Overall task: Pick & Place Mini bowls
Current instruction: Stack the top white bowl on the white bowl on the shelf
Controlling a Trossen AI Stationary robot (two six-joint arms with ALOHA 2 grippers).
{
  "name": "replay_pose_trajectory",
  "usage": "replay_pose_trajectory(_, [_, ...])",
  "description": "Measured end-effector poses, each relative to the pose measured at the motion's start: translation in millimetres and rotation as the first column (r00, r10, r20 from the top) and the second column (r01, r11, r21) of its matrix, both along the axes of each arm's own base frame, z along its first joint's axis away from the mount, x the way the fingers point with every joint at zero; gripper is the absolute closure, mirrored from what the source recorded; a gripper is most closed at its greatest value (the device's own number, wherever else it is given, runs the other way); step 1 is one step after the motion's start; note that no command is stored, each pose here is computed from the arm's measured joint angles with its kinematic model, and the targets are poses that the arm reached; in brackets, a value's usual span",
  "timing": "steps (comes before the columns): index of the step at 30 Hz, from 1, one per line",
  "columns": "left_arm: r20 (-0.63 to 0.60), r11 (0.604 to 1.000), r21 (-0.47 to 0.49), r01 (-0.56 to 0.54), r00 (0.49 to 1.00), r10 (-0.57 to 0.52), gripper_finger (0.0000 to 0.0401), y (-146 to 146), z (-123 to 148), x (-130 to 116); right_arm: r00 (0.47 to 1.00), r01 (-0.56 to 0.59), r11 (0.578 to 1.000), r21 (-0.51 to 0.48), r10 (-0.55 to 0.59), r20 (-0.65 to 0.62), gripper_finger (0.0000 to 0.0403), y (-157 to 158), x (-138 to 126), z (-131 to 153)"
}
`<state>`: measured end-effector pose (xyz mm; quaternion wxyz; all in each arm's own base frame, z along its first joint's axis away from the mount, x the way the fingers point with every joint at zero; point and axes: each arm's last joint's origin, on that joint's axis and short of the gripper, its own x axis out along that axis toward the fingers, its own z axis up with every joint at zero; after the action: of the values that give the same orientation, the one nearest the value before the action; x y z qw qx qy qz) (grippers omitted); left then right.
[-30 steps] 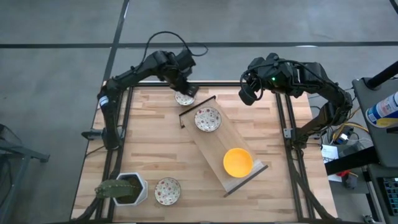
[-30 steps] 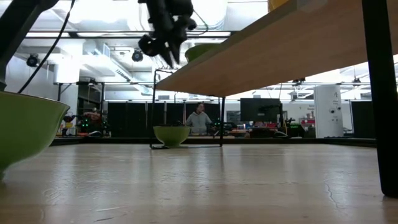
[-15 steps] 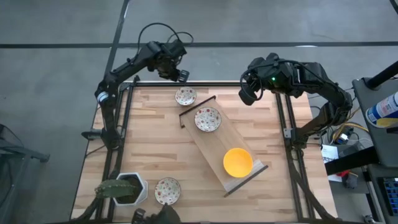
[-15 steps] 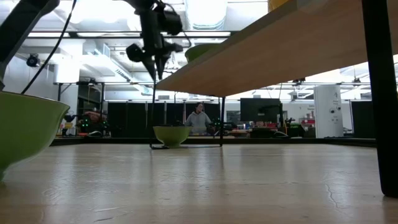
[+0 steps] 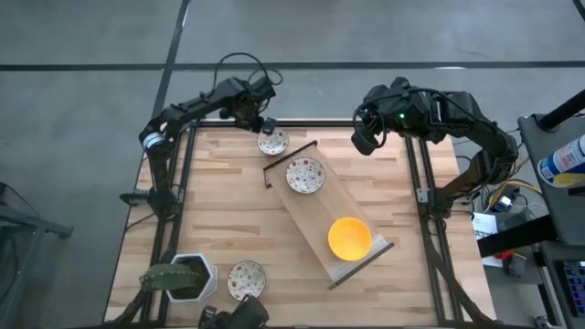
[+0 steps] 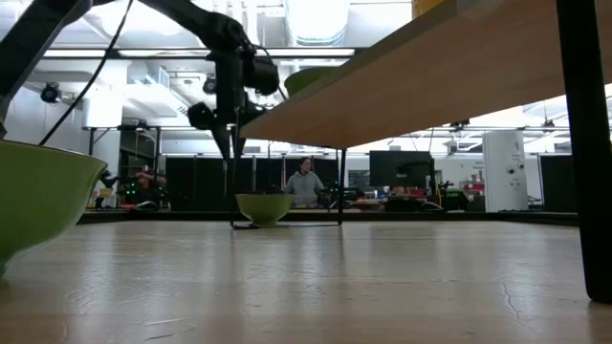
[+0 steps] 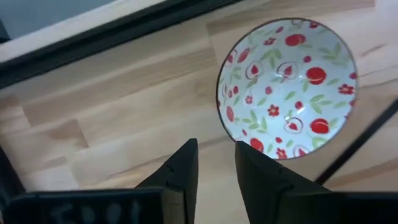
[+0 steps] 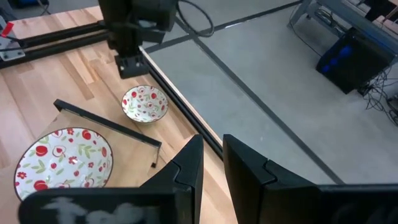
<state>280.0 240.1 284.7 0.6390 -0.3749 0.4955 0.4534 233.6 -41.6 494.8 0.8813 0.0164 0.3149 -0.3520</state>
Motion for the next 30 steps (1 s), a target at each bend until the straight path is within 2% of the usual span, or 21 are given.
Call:
replay_pose_trajectory(9, [0.002,0.998,-0.025,-0.063,0.998,0.064,0.0303,1,-33,-2,1.0,0.003,1.0,0.003,-0.003,0.003,0.0346,0,0,0])
replay_pose_trajectory(17, [0.089,0.996,0.006,-0.094,0.992,0.093,0.0303,7,-50,1,1.0,0.004,1.0,0.004,-0.004,0.005,0.0346,0,0,0])
replay_pose_trajectory(24, [0.12,0.992,-0.034,-0.123,0.985,0.127,0.0303,5,-71,-2,1.0,0.002,1.0,0.003,-0.002,0.003,0.0346,0,0,0])
replay_pose_trajectory(30, [0.177,0.991,-0.05,-0.121,0.976,0.128,0.0303,5,-79,0,1.0,0.0,1.0,0.0,0.0,0.0,0.0346,0,0,0])
